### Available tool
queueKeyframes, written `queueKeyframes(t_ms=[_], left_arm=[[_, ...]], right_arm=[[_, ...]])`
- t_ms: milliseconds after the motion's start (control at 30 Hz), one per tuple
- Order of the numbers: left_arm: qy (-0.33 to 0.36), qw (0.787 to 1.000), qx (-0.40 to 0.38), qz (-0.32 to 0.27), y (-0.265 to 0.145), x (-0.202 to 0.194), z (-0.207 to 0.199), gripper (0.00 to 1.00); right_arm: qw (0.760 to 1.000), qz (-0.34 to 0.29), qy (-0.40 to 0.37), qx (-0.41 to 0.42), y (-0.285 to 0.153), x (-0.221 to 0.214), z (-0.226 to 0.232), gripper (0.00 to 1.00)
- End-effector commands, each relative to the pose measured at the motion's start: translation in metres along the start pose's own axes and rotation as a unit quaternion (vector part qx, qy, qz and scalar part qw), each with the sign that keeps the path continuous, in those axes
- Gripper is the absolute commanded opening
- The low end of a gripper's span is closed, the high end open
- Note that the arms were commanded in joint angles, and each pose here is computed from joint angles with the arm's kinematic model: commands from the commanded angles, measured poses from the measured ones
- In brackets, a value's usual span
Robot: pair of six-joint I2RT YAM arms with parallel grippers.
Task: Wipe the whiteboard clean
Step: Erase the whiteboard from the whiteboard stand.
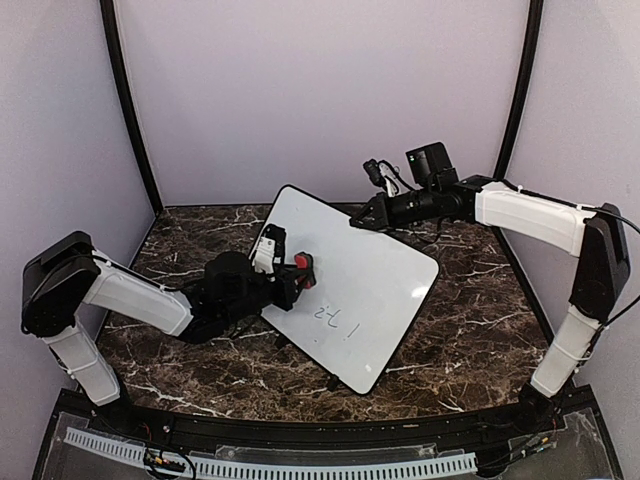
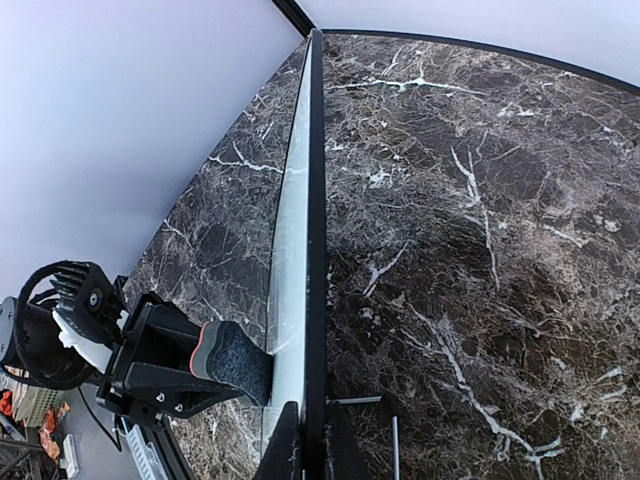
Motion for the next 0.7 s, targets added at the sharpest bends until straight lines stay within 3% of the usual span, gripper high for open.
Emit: queueKeyframes(t_ms=[0,333,667], left_arm=[[0.005,0.997,0.018,0.07,-0.005,-0.037,0.015,0.0],[-0.013,0.993,0.035,0.115,-0.039,-0.075,0.033,0.0],[0.002,0.996,0.044,0.074,-0.01,-0.052,0.02,0.0]], right_arm=[[0.996,0.087,-0.009,0.033,0.031,-0.049,0.007,0.0],[0.996,0.086,-0.007,0.036,0.035,-0.049,0.005,0.0],[0.996,0.086,-0.006,0.033,0.032,-0.05,0.006,0.0]])
Point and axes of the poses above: each gripper's point midway between its finger pads, its own y axis out along the fingers, its own z axis along the line the jaws close on, x = y × z, the point moved 6 cm from there along -y, back along the fingers, and after that the axes turned 12 degrees about -y, right-handed, at the moved point
